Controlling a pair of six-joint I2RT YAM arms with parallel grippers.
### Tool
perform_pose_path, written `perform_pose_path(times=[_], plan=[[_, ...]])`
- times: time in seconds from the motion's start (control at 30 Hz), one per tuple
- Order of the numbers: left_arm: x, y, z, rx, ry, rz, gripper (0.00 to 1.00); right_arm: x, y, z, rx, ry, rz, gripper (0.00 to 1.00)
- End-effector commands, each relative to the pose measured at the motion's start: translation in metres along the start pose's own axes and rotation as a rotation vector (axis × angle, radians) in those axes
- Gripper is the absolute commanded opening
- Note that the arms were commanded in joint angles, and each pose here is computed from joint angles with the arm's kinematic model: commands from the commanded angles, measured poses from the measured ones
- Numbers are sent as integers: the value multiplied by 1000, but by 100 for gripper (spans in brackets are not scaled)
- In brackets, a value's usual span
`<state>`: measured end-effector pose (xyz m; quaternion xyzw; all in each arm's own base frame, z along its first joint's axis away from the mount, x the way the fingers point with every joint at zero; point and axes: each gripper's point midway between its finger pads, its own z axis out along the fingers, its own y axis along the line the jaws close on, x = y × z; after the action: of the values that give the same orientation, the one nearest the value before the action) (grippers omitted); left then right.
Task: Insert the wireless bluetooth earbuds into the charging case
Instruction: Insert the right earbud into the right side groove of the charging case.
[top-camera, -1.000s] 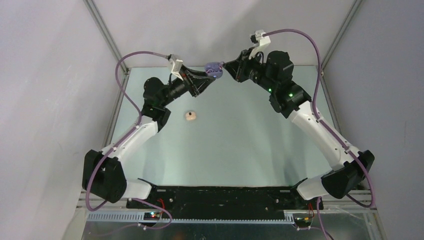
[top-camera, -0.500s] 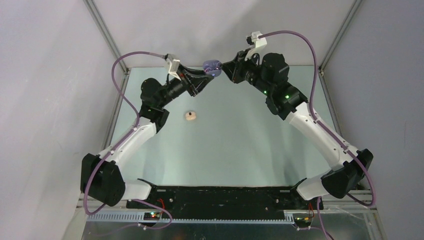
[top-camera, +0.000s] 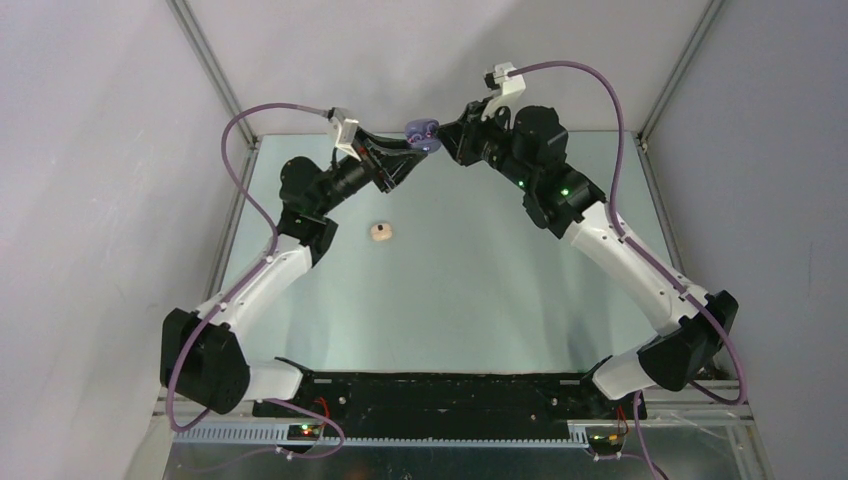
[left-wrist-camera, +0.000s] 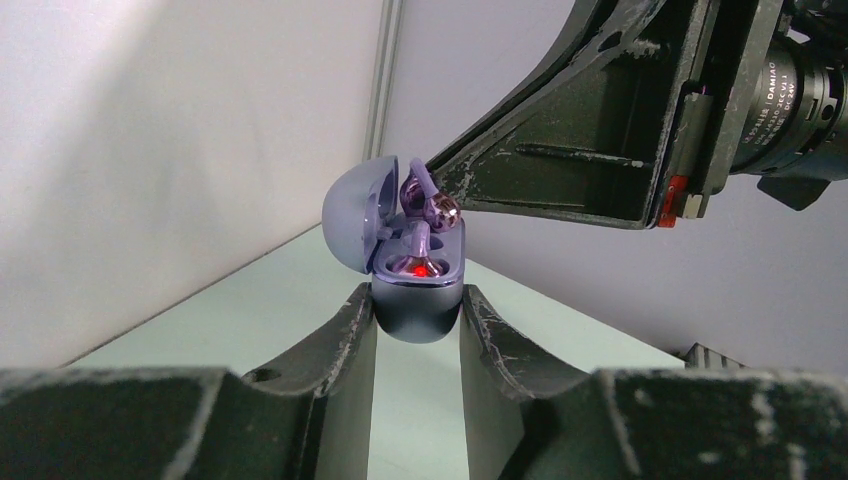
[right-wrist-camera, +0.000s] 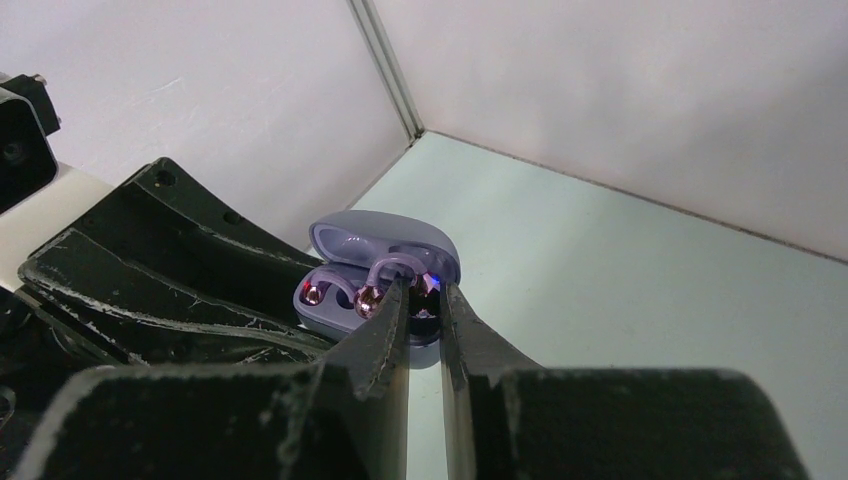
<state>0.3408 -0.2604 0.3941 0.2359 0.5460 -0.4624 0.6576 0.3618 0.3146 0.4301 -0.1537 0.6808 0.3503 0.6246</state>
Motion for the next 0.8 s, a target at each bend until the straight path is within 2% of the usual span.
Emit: perform_pose_path(times=[0.0, 0.23, 0.77], plan=[[-28, -15, -2, 28, -75, 63, 0, -25, 9, 0, 0, -71, -17, 0], [-31, -15, 0, 27, -82, 64, 0, -20, 12, 2, 8, -65, -53, 0], [-41, -3, 1, -30, -109, 62, 0, -12, 11, 0, 17, -35, -22, 0]])
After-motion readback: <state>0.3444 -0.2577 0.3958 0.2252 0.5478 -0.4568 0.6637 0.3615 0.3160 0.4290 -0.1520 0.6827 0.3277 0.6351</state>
